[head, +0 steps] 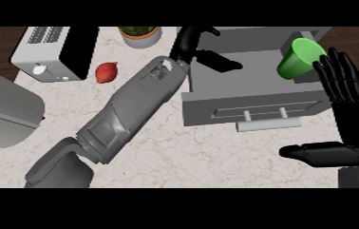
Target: Pick up the cup, place it into the drawer and close the drawer
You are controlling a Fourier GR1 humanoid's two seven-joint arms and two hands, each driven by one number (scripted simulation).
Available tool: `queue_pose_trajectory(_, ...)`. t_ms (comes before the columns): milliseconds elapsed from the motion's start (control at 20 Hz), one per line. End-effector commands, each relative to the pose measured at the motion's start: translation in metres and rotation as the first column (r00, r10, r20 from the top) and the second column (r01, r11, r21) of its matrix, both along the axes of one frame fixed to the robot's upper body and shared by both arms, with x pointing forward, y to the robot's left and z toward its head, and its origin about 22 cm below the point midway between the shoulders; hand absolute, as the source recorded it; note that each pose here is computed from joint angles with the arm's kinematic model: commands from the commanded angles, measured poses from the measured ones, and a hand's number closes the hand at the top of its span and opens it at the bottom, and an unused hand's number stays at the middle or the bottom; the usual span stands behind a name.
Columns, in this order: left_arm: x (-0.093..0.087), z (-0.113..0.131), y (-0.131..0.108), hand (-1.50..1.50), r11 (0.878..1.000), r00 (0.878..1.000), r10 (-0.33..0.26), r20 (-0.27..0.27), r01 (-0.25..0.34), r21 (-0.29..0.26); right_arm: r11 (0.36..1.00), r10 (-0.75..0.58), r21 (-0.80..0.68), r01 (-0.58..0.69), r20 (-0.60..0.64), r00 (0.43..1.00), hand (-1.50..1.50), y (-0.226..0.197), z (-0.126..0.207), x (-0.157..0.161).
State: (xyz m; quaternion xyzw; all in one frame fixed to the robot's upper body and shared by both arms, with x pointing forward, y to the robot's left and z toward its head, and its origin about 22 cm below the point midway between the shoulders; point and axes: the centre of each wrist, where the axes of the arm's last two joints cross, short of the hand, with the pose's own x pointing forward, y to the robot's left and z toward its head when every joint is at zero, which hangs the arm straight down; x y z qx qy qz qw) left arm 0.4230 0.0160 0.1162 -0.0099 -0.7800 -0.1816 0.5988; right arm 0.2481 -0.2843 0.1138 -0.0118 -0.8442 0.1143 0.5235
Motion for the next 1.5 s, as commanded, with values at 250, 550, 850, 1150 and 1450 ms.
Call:
queue_pose_trajectory(250,-0.013,-0.02,-0.004,-1.5,0.999,0.997,0.039,0.065,-0.041,0.02,0.999,0.043,0.029,-0.044,0.02,0.999,-1.5,-0.001,0.015,0.003)
queue_pose_trajectory(550,-0.013,0.012,-0.019,-1.5,0.993,0.991,0.011,0.135,0.005,-0.119,0.972,0.211,0.103,-0.21,0.006,0.978,1.5,0.0,0.005,-0.002)
queue_pose_trajectory(850,-0.018,0.021,-0.024,-1.5,0.984,0.99,0.014,0.142,0.011,-0.177,0.968,0.208,-0.135,-0.209,-0.022,0.978,1.5,-0.024,0.027,-0.023)
queue_pose_trajectory(1150,-0.006,0.036,0.014,-1.5,0.966,0.993,0.065,0.097,-0.039,-0.254,0.939,0.186,-0.276,-0.205,-0.091,0.978,1.5,-0.02,0.029,-0.036)
queue_pose_trajectory(1450,-0.004,0.054,0.062,-1.5,0.958,0.991,0.095,0.092,-0.065,-0.279,0.913,0.075,-0.395,-0.104,-0.088,0.993,1.5,0.011,0.017,-0.037)
